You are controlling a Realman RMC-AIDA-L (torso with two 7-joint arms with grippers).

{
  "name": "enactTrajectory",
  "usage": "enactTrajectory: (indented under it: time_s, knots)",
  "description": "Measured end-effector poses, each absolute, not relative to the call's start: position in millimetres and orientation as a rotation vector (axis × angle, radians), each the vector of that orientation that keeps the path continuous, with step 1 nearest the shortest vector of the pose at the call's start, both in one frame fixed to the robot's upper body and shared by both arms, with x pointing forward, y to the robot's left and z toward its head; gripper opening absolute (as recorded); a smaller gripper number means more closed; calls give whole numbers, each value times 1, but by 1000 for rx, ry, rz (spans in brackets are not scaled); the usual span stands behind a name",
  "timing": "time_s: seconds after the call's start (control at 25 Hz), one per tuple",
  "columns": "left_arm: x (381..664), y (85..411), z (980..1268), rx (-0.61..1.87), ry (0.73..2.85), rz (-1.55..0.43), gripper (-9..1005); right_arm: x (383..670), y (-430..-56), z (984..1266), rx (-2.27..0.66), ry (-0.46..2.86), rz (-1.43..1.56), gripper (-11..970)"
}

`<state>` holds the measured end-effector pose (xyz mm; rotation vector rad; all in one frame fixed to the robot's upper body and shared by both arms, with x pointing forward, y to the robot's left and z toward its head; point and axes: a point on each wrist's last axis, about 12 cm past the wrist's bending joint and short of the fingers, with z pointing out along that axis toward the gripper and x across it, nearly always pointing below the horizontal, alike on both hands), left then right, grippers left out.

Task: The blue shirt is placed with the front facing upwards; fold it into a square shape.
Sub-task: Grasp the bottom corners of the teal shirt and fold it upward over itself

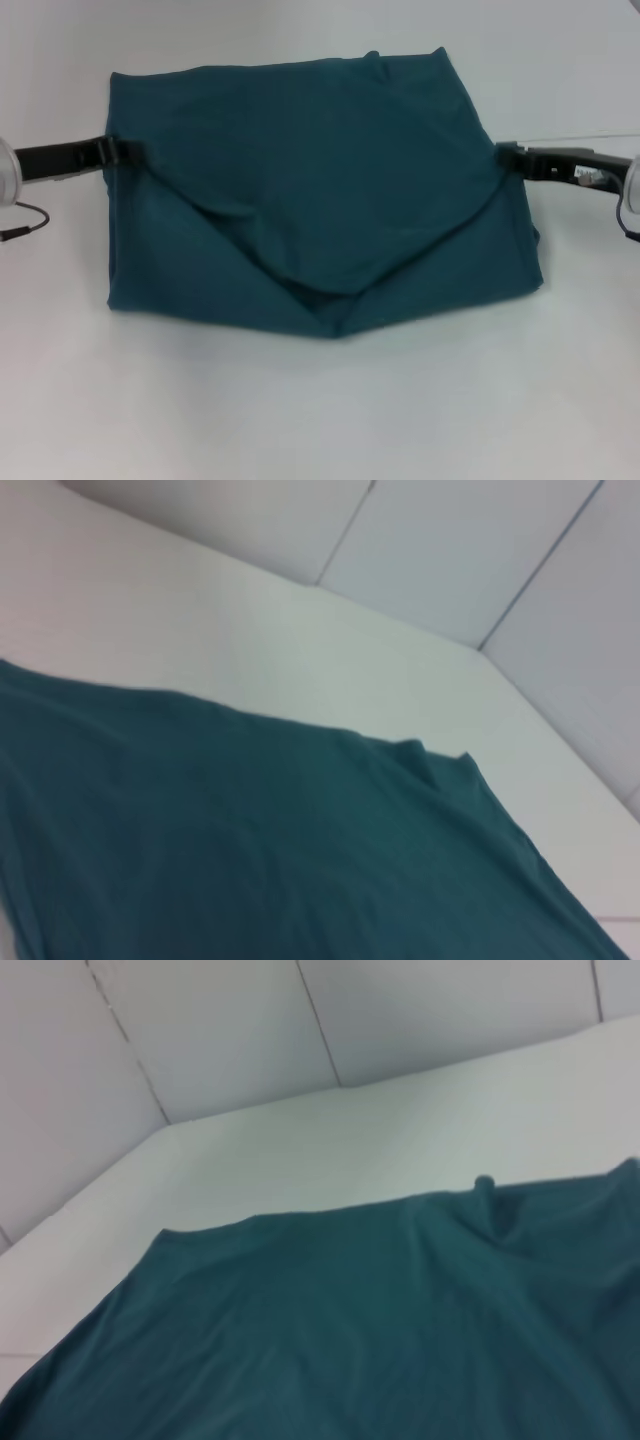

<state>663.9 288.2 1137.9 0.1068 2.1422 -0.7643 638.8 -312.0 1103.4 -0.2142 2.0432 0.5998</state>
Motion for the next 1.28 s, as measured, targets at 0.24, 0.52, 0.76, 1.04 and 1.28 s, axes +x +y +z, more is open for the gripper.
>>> enactTrajectory:
  time_s: [0.24, 0.52, 0.76, 1.04, 1.28]
  knots:
    - [669, 286, 1142, 71, 2099, -760, -1, 651, -310, 1114, -216, 2010, 551, 95]
    - [678, 284, 1153, 54, 2061, -757, 0, 663, -314, 1130, -222, 1980, 520, 96]
    - [683, 281, 1155, 28, 2041, -738, 0, 668, -317, 1133, -207, 1979, 488, 97]
    - [682, 276, 1140, -1, 2050, -711, 11, 668, -314, 1122, -186, 2007, 455, 98]
    - [680, 274, 1131, -18, 2058, -692, 28, 671, -306, 1114, -191, 2028, 423, 99]
